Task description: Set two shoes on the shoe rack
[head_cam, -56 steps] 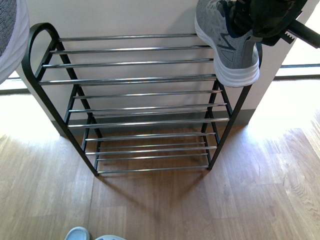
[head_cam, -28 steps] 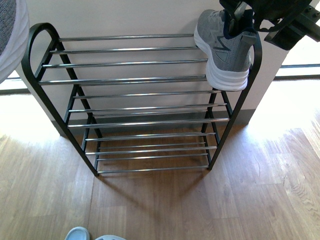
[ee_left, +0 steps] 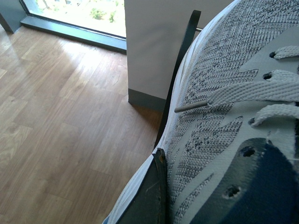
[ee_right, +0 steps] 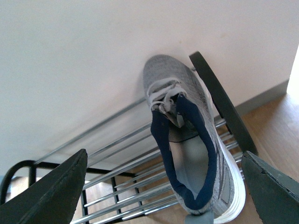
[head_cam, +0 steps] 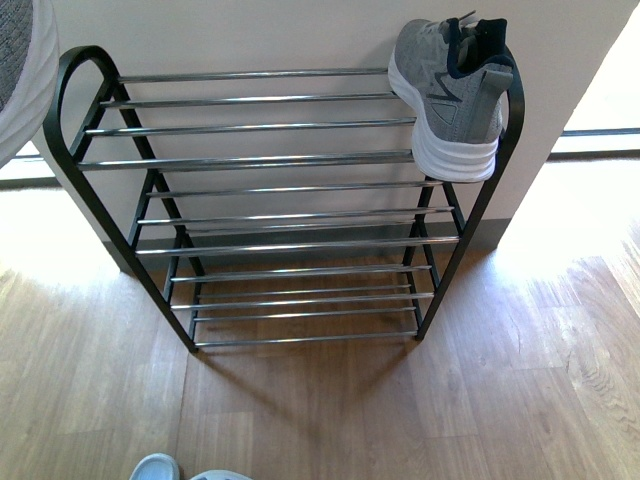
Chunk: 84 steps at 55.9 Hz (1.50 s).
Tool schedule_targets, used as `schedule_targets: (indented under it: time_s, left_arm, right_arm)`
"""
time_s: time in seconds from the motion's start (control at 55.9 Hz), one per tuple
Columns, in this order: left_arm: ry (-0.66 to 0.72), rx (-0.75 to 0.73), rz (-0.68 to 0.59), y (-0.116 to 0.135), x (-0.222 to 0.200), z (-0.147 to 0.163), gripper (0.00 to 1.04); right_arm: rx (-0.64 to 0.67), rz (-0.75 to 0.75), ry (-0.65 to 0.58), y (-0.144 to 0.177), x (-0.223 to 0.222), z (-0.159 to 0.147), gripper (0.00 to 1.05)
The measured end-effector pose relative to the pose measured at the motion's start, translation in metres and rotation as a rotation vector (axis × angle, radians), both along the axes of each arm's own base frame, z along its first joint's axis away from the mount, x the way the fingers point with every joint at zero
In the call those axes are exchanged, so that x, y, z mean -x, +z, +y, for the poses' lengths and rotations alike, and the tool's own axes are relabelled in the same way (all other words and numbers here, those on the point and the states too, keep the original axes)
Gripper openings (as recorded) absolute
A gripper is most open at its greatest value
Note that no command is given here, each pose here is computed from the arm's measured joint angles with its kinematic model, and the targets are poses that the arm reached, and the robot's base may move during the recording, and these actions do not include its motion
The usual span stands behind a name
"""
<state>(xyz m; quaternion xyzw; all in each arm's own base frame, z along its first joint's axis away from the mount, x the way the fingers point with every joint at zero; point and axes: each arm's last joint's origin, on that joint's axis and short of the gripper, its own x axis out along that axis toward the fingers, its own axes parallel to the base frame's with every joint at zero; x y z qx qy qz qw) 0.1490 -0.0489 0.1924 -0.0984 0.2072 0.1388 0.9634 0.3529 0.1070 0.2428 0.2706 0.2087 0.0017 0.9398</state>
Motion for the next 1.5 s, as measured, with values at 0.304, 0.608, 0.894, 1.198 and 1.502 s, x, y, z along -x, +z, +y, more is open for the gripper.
schedule_targets:
  time_s: [0.304,0.608,0.894,1.198,1.502]
  left_arm:
    - [0.0,0.0,0.0,0.0,0.0,0.0,0.02]
    - [0.0,0.0,0.0,0.0,0.0,0.0,0.02]
    - [0.002,-0.001,0.0,0.0,0.0,0.0,0.02]
    - [0.001,-0.001,0.0,0.0,0.0,0.0,0.02]
    - [0.001,0.0,0.0,0.0,0.0,0.0,0.02]
  right_arm:
    - [0.084,-0.223,0.139,0.024,0.08,-0.063,0.96]
    - [0.234,-0.403,0.014,-0.001,0.158,-0.124,0.96]
    - [0.497,-0.419,-0.02,-0.023,0.177,-0.12,0.6]
    - [0.543,-0.42,-0.006,-0.047,0.2,-0.108,0.07]
    - [0.547,-0.418,-0.004,-0.061,0.217,-0.107,0.02]
